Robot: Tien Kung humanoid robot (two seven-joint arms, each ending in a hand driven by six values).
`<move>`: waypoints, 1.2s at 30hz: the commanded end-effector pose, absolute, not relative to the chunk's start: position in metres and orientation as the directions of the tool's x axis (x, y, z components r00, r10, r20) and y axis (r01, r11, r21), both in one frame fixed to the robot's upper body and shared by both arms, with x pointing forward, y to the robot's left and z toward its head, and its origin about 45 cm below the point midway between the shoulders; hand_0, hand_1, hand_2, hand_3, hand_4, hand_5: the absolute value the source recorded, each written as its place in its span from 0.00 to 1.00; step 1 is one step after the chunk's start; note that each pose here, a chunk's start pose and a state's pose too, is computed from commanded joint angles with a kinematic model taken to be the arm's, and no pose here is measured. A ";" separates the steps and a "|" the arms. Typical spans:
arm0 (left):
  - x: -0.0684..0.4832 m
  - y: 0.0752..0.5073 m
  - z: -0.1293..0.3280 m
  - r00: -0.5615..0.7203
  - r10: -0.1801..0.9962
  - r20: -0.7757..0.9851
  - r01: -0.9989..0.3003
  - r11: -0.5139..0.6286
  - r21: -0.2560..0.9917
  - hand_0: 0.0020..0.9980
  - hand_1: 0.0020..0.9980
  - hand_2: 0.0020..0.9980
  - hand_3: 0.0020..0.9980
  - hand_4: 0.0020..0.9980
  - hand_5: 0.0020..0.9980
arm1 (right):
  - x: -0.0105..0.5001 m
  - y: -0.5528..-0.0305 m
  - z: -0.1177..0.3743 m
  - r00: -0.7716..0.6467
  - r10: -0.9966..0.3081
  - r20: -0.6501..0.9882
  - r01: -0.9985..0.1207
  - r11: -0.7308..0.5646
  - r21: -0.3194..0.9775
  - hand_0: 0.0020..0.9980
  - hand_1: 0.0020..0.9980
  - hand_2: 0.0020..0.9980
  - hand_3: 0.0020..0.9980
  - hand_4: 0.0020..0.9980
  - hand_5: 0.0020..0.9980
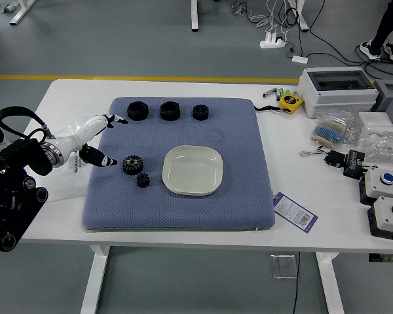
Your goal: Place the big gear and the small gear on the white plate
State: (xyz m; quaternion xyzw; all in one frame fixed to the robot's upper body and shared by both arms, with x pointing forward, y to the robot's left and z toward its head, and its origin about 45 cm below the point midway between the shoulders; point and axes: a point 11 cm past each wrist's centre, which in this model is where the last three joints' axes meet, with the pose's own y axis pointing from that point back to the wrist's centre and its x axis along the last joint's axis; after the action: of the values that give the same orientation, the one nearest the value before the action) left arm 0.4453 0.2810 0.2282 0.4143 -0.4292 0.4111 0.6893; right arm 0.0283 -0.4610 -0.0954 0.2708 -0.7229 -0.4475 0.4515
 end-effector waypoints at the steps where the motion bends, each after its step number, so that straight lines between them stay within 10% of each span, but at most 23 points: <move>1: 0.446 0.277 0.228 0.299 0.192 0.935 -0.917 0.330 0.226 0.74 0.83 0.94 0.87 0.95 0.00 | 0.028 -0.461 -0.095 -0.445 -0.796 0.410 0.012 0.453 0.892 0.66 0.64 0.73 0.58 0.78 0.71; 36: 0.463 0.252 0.197 0.407 -0.095 0.908 -0.832 0.372 0.412 0.69 0.77 0.86 0.81 0.90 0.00 | 0.034 -0.460 -0.095 -0.439 -0.800 0.409 0.007 0.452 0.892 0.66 0.64 0.73 0.58 0.78 0.71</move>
State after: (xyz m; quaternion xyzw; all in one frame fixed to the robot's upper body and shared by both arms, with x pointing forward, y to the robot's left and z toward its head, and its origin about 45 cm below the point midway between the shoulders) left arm 0.4632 0.2524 0.1972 0.4905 -0.4725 0.2706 0.6804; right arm 0.0343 -0.4604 -0.0948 0.2746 -0.7219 -0.4454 0.4528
